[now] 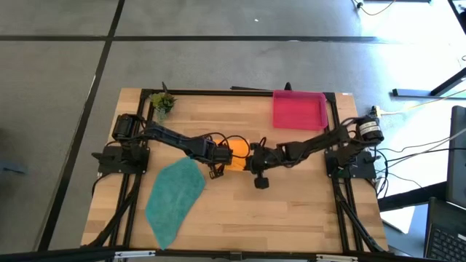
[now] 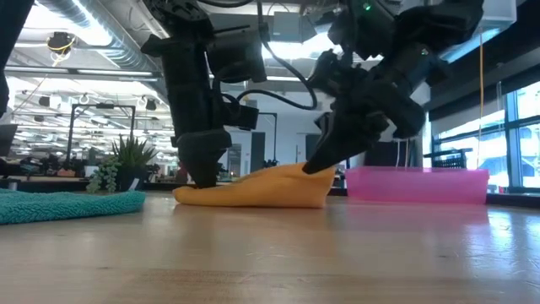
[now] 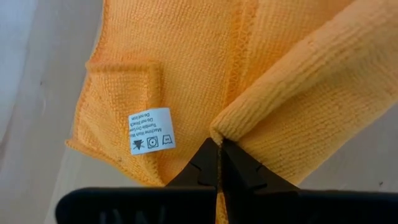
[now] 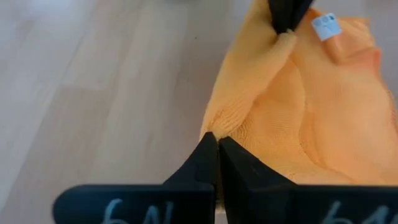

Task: Roll microfiber towels into tight, uniform cylinder then place into a basket
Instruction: Roll the folded orange microfiber towel

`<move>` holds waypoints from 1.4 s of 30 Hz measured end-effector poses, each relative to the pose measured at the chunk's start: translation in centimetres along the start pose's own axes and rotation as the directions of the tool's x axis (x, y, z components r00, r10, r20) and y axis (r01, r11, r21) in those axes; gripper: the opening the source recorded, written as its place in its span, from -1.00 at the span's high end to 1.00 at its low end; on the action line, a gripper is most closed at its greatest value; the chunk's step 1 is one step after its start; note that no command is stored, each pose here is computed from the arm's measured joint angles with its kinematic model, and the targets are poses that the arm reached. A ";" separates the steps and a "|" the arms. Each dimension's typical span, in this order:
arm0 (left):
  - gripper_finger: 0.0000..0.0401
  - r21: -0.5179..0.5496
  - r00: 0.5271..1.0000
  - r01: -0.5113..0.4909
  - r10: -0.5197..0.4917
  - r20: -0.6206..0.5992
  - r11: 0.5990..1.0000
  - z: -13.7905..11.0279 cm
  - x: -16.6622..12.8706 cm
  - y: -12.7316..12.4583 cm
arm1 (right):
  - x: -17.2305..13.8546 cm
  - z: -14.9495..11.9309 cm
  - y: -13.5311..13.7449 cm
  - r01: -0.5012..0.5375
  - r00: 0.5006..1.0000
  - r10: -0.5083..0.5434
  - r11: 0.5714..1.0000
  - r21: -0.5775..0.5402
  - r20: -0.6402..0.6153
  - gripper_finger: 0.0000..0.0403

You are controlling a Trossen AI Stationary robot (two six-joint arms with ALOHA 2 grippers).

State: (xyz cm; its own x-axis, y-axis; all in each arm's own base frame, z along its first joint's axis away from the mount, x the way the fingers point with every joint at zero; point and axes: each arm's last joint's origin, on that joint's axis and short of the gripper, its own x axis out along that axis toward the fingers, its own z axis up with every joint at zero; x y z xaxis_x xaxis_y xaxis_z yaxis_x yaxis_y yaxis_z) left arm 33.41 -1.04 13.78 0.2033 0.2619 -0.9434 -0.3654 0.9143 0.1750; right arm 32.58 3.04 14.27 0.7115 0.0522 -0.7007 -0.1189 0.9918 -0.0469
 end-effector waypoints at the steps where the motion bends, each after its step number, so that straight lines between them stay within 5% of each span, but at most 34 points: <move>1: 1.00 0.000 1.000 0.001 -0.001 0.000 1.000 0.0 0.0 0.0 | 0.0 0.0 -0.3 0.006 1.000 -0.006 1.000 0.012 0.000 0.97; 23: 1.00 0.018 1.000 0.005 -0.005 0.001 1.000 0.0 0.0 -0.1 | -0.5 -0.8 -6.5 0.157 0.988 -0.153 0.971 0.183 -0.032 0.97; 42: 1.00 0.097 1.000 0.009 -0.010 0.016 0.995 -0.7 -0.4 -1.7 | 0.5 -1.4 -6.1 0.130 0.991 -0.122 0.980 0.150 -0.060 0.97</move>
State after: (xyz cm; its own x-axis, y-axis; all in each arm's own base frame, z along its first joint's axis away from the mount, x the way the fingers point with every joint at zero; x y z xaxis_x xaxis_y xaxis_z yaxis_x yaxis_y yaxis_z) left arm 33.35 -2.93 13.71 0.2219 0.2575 -0.9405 -0.2735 0.9422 0.1934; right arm 32.68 -3.13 13.19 0.6776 -0.0768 -0.7314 0.0800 0.9963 -0.0305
